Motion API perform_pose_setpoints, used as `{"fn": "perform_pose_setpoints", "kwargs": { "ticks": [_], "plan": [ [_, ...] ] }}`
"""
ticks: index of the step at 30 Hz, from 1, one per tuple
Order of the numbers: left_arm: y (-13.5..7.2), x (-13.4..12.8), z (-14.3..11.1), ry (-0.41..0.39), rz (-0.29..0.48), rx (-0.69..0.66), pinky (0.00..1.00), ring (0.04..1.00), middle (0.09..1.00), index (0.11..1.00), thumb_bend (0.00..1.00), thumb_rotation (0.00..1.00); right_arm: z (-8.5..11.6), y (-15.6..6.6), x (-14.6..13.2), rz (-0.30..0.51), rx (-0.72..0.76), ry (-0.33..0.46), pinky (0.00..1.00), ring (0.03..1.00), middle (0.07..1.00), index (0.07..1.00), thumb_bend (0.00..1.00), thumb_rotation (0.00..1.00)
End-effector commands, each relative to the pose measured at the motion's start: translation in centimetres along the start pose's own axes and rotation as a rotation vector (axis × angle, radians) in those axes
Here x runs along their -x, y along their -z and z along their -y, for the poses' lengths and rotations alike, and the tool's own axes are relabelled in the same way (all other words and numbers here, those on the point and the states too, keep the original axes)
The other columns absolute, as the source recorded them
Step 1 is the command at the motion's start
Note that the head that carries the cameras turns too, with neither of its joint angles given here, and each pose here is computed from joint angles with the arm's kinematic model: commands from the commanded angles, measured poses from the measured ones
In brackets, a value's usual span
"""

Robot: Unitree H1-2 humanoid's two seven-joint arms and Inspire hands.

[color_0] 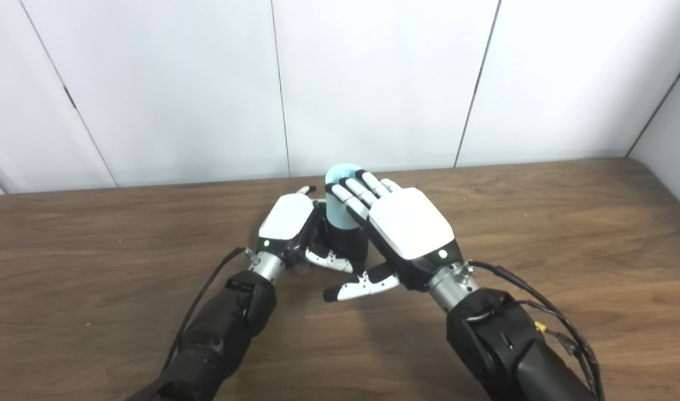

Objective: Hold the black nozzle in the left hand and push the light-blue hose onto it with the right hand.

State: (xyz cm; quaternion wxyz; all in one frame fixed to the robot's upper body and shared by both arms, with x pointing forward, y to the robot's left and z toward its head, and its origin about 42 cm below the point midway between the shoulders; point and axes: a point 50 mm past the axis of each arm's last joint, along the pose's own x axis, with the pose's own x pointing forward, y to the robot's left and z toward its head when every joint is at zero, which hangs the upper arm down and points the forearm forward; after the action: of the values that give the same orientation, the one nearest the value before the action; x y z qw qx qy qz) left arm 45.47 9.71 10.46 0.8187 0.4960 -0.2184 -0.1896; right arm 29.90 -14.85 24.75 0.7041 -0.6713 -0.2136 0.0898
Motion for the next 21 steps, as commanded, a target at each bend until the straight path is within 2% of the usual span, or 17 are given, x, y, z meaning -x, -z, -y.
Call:
{"fn": "perform_pose_setpoints", "kwargs": {
  "ticks": [1,5,6,11,21],
  "plan": [
    [-3.8,19.3,18.9,0.385,-0.416,0.318,0.92,0.520,0.460,0.490,0.50,0.00,-9.8,-1.5,3.5,0.066,-0.067,-0.581,0.89,0.934,0.948,0.919,0.90,0.80],
    [-3.8,19.3,19.0,0.392,-0.416,0.312,0.93,0.523,0.457,0.494,0.50,0.00,-10.2,-1.5,3.5,0.070,-0.069,-0.583,0.89,0.938,0.949,0.920,0.89,0.79],
    [-3.8,19.3,19.0,0.388,-0.414,0.316,0.92,0.490,0.463,0.505,0.50,0.00,-10.3,-1.5,3.5,0.071,-0.067,-0.584,0.89,0.937,0.948,0.918,0.88,0.79],
    [-3.8,19.3,19.0,0.390,-0.408,0.313,0.92,0.529,0.465,0.480,0.50,0.00,-10.7,-1.5,3.4,0.074,-0.062,-0.591,0.88,0.934,0.945,0.917,0.88,0.80],
    [-3.9,19.3,19.0,0.389,-0.409,0.319,0.93,0.528,0.464,0.474,0.50,0.00,-11.8,-1.1,2.6,0.054,-0.071,-0.609,0.88,0.928,0.942,0.908,0.88,0.78]
  ]
}}
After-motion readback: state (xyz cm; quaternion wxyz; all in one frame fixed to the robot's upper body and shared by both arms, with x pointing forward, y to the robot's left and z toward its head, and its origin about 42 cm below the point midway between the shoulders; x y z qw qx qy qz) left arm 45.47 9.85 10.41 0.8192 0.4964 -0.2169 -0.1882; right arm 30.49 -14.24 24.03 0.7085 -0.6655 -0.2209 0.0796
